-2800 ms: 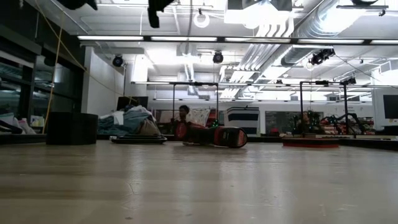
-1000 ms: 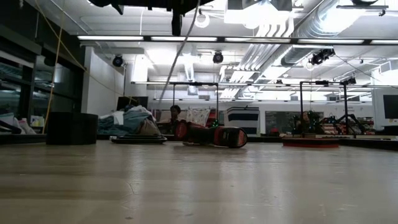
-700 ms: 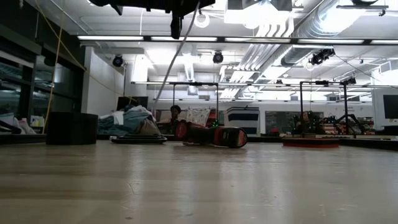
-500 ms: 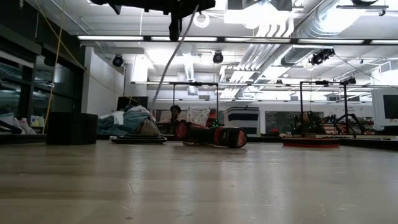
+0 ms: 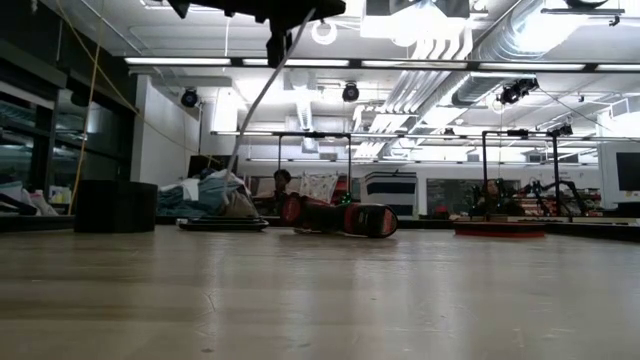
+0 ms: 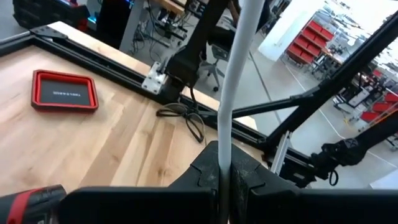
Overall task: Coil cords
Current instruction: Uncoil the white cable wire from the black spool
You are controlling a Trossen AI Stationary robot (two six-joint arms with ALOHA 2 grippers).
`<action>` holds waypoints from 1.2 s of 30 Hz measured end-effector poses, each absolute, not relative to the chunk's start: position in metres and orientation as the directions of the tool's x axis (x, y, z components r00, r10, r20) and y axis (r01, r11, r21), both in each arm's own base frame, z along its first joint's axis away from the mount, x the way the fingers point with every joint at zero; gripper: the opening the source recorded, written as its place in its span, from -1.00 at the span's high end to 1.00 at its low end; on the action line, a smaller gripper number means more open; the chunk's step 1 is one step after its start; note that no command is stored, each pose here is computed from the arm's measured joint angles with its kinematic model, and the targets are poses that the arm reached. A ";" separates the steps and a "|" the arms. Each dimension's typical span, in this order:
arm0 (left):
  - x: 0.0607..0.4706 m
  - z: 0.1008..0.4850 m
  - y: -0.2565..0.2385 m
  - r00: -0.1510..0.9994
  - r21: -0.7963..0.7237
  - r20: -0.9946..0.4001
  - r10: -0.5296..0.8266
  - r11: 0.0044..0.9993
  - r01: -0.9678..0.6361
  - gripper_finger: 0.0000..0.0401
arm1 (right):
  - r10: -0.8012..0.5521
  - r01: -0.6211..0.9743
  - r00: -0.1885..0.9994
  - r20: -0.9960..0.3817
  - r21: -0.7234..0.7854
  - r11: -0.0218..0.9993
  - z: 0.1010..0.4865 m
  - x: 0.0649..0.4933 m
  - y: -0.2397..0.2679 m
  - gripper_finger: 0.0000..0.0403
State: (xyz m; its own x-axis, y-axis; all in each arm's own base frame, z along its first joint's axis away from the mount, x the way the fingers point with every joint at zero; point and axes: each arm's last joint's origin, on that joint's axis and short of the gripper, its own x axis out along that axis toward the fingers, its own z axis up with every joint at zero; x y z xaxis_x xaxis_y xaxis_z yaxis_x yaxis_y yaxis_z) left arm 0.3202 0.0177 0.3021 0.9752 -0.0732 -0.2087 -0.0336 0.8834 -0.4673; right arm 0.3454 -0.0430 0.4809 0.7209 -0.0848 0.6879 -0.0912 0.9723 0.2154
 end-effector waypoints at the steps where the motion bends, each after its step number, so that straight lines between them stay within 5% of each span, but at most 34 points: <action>1: 0.320 0.302 0.017 0.975 -0.468 -0.209 -0.077 0.883 -0.031 1.00 | -0.085 -0.091 0.721 0.688 0.215 0.972 0.481 0.345 -0.043 1.00; 36: 0.319 0.295 -0.008 0.950 -0.465 -0.279 -0.137 0.885 -0.009 1.00 | -0.078 -0.046 0.722 0.688 0.160 0.986 0.481 0.345 -0.043 1.00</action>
State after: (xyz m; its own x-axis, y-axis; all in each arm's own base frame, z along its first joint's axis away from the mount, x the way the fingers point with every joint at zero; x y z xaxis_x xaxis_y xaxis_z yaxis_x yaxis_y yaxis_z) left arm 0.3189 -0.0083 0.2951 0.9504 -0.1367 -0.2794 -0.0093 0.8854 -0.4648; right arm 0.3453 -0.0429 0.4810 0.7216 -0.0779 0.6879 -0.0460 0.9861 0.1599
